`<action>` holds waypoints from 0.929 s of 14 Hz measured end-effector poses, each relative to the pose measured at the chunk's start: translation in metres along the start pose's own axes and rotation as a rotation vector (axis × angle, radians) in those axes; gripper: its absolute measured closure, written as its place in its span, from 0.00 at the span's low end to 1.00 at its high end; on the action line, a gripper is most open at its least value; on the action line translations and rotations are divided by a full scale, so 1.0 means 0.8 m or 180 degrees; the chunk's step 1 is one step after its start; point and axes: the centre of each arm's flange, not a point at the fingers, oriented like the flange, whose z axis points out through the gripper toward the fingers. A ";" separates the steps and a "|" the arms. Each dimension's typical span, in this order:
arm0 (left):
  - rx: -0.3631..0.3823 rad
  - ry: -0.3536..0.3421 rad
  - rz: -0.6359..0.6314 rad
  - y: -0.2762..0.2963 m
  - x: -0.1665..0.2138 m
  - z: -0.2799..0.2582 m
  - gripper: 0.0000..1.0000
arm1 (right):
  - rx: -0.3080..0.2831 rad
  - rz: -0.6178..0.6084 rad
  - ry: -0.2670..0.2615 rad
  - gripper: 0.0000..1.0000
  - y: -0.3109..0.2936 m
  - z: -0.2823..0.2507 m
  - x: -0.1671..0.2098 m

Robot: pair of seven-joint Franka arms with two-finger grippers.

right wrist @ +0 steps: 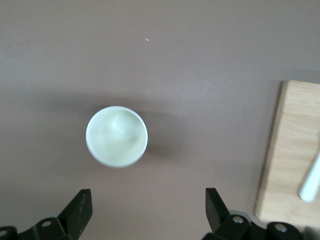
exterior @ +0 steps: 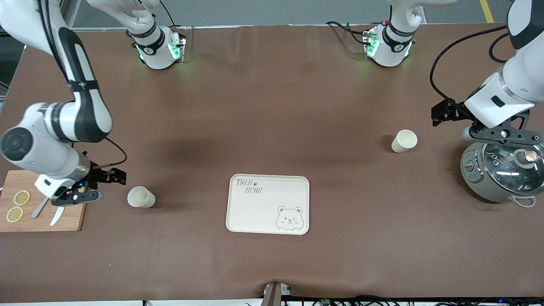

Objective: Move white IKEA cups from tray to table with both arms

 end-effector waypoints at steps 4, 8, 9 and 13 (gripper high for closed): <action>0.0000 0.0082 0.0001 0.000 0.004 -0.003 0.00 | 0.0220 0.0100 -0.0167 0.00 0.008 -0.120 0.005; 0.0000 0.0105 0.0001 0.000 0.005 -0.004 0.00 | 0.0203 0.0107 -0.0041 0.00 0.015 -0.191 0.008; 0.0000 0.0106 0.0001 0.000 0.005 -0.004 0.00 | 0.0190 0.0106 0.0005 0.00 0.016 -0.211 0.008; 0.0000 0.0108 0.0001 0.000 0.005 -0.004 0.00 | -0.0090 0.0105 0.0258 0.00 0.024 -0.328 -0.019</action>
